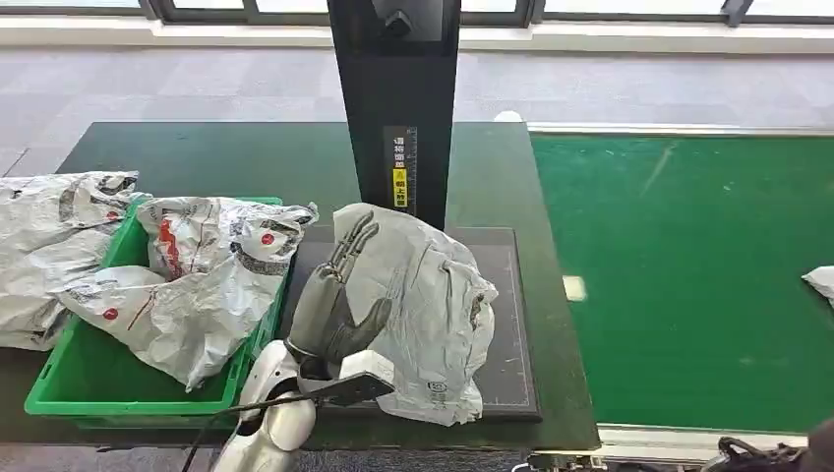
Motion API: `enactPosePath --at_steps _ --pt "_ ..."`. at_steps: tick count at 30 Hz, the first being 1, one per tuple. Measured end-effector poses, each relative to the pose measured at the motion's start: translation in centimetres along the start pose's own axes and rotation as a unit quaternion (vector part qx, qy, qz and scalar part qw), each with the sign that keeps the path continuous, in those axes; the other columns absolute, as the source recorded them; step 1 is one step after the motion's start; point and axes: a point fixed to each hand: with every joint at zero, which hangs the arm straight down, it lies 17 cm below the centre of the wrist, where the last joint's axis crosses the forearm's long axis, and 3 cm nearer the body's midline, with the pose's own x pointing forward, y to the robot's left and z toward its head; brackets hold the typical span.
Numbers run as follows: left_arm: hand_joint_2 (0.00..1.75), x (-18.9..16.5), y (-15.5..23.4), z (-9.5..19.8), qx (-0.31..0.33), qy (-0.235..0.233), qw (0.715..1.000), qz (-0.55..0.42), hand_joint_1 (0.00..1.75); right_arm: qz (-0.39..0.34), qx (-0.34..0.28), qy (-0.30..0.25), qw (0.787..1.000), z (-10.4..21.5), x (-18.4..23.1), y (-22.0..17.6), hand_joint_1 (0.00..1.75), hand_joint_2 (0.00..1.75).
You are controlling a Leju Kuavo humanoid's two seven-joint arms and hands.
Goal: Moved the parcel from conveyor to table for the left to box.
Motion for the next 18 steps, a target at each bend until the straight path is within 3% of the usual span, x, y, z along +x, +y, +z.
enactPosePath --at_steps 4,11,15,18 --pt "1.75 -1.0 -4.7 0.3 -0.085 0.008 0.992 -0.093 0.0 -0.01 -0.003 0.002 1.0 -0.1 0.3 0.1 0.0 1.75" --pt "1.75 -3.9 -11.1 -1.7 -0.184 0.015 0.965 -0.186 0.0 -0.035 -0.006 0.006 0.999 -0.1 1.0 0.8 0.0 1.75" --pt "1.75 -5.5 -15.8 0.0 -0.268 0.026 0.937 -0.222 0.0 -0.051 -0.003 0.011 0.999 0.1 1.2 1.5 0.0 1.75" --pt "1.75 -5.9 -17.3 0.9 -0.294 0.029 0.929 -0.223 0.0 -0.057 -0.002 0.012 0.998 0.2 1.4 1.8 0.0 1.75"
